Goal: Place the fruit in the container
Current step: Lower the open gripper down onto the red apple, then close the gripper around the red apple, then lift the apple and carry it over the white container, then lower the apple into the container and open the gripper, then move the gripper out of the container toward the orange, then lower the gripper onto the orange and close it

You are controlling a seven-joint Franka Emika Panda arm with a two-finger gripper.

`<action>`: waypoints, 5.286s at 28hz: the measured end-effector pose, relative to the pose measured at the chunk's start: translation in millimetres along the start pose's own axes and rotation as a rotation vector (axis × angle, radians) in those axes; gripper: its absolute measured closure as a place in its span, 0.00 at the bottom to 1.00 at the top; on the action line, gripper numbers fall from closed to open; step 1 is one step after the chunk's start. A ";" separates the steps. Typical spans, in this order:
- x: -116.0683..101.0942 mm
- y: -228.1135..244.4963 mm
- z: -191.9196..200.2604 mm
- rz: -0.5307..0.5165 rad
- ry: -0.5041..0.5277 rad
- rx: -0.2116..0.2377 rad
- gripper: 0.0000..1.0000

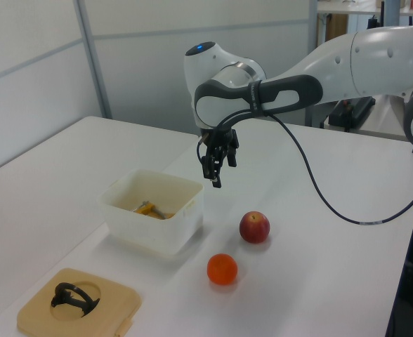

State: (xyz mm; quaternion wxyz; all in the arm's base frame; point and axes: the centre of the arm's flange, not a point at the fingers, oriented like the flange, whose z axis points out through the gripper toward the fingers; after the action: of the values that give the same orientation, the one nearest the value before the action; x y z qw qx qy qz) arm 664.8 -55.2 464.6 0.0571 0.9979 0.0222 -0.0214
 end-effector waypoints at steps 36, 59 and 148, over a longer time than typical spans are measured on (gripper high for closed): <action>-73.5 -51.5 76.4 -0.101 0.069 -0.010 0.00; -68.9 -47.6 137.8 -0.195 -0.041 -0.125 0.03; -57.1 -194.3 109.7 -0.319 -0.154 -0.060 0.00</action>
State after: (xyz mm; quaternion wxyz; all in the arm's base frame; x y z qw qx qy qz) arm 594.3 122.6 336.4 0.0840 0.9749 0.1765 -0.1061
